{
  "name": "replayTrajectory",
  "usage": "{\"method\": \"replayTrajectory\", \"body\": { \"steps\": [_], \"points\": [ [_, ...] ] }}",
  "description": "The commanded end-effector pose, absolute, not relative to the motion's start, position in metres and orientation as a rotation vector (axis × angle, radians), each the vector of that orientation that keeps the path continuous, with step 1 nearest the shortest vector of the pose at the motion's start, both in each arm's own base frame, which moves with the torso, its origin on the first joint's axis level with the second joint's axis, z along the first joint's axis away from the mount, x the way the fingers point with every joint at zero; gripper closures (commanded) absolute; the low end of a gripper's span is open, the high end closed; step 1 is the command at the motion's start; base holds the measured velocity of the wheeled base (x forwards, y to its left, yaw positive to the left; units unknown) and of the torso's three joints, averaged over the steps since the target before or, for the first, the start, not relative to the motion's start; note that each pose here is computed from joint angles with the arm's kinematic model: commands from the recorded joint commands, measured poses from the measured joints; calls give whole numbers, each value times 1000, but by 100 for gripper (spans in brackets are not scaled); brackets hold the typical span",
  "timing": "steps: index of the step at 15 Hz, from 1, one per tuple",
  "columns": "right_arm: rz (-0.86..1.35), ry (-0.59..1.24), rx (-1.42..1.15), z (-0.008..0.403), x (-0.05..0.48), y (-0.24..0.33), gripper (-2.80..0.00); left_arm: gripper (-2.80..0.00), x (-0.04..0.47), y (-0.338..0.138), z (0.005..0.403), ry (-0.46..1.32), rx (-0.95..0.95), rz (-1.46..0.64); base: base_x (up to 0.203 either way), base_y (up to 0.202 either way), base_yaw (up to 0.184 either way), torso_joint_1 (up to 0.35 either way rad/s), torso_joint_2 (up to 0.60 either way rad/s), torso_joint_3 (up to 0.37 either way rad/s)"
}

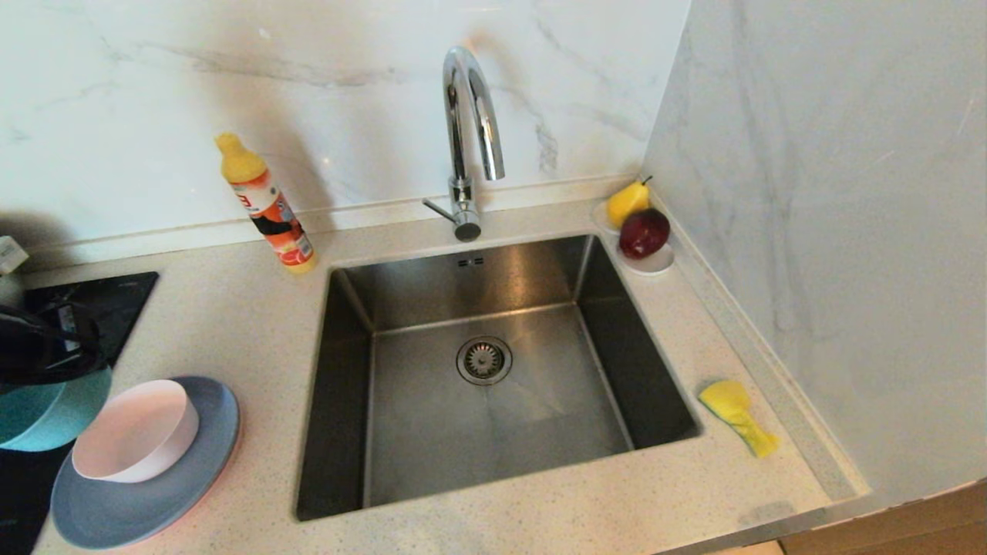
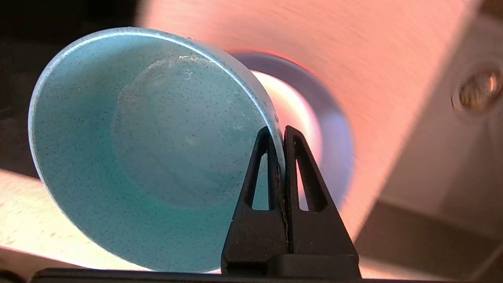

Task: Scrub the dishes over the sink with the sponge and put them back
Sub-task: Place the bowl on the bowl

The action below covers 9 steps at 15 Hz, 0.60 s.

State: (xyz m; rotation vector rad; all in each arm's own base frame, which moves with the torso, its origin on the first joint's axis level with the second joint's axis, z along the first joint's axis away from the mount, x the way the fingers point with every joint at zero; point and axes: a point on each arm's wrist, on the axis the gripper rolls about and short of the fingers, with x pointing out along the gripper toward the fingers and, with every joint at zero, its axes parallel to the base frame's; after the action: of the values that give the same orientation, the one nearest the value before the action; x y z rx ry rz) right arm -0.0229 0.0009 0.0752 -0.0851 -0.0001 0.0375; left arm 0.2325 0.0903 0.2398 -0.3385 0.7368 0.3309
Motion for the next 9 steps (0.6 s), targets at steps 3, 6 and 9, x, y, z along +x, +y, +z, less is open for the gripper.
{"method": "replayTrajectory", "body": {
  "steps": [3, 6, 9],
  "points": [
    [38, 0, -86, 75, -23, 1, 0, 0, 235, 52, 226, 824, -258, 256, 0, 0, 0, 0, 0, 0],
    [38, 0, -86, 75, -23, 1, 0, 0, 232, 46, 204, 905, -226, 266, 0, 0, 0, 0, 0, 0],
    [38, 0, -86, 75, -23, 1, 0, 0, 233, 46, 192, 889, -225, 269, 0, 0, 0, 0, 0, 0]
  ]
}}
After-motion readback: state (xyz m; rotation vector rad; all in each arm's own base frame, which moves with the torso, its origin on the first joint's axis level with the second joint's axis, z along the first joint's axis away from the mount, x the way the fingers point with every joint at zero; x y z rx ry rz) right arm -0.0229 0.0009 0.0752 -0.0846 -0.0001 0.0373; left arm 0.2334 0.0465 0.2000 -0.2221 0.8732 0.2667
